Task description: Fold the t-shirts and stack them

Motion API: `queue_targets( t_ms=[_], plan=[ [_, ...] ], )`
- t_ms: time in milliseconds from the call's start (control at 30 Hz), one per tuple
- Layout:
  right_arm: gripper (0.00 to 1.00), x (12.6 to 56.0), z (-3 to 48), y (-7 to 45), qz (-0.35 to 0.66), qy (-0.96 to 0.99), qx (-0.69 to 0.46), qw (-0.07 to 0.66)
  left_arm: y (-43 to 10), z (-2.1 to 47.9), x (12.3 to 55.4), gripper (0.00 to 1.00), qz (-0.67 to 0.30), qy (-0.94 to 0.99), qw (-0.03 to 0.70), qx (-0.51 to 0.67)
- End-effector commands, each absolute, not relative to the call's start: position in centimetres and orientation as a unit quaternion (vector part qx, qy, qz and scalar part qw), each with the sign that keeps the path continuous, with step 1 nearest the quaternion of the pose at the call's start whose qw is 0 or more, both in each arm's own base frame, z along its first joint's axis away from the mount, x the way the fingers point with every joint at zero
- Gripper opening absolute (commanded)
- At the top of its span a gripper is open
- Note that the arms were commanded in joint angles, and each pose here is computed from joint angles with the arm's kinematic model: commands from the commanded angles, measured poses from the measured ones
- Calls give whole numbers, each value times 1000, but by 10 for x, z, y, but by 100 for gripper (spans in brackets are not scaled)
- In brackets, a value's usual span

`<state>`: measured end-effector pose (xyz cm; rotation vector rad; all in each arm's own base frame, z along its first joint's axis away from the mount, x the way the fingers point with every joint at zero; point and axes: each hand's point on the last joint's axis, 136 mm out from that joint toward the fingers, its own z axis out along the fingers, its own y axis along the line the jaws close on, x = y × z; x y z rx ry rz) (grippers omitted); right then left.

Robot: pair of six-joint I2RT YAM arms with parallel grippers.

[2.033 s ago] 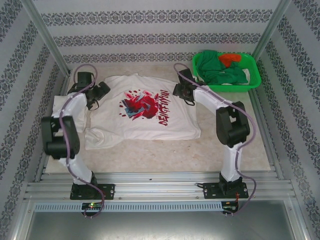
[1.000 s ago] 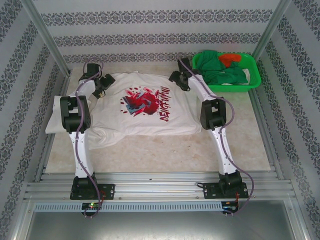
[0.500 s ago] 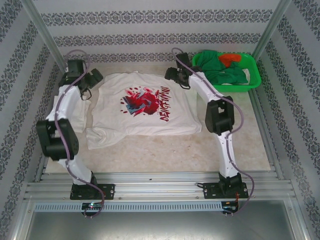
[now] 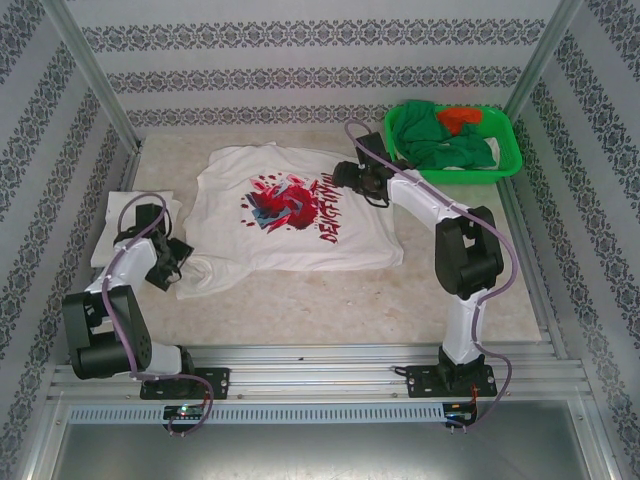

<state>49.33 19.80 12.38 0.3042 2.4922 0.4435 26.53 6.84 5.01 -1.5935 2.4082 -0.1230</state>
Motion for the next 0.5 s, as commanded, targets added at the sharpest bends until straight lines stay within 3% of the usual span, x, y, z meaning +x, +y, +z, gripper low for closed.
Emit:
queue_targets(
  t_ms=[0,200,367,467],
  plan=[
    [81,496,153,197,176,921,119,326,61,39,246,69,-56,775,95,-622],
    [81,496,155,198,179,921,118,325,56,22,218,60,-32,742,51,-667],
    [81,493,151,200,186,924,112,316,67,54,218,85,-23,748,106,-655],
    [82,491,145,201,186,927,102,310,72,76,207,88,-8,743,127,-657]
  ],
)
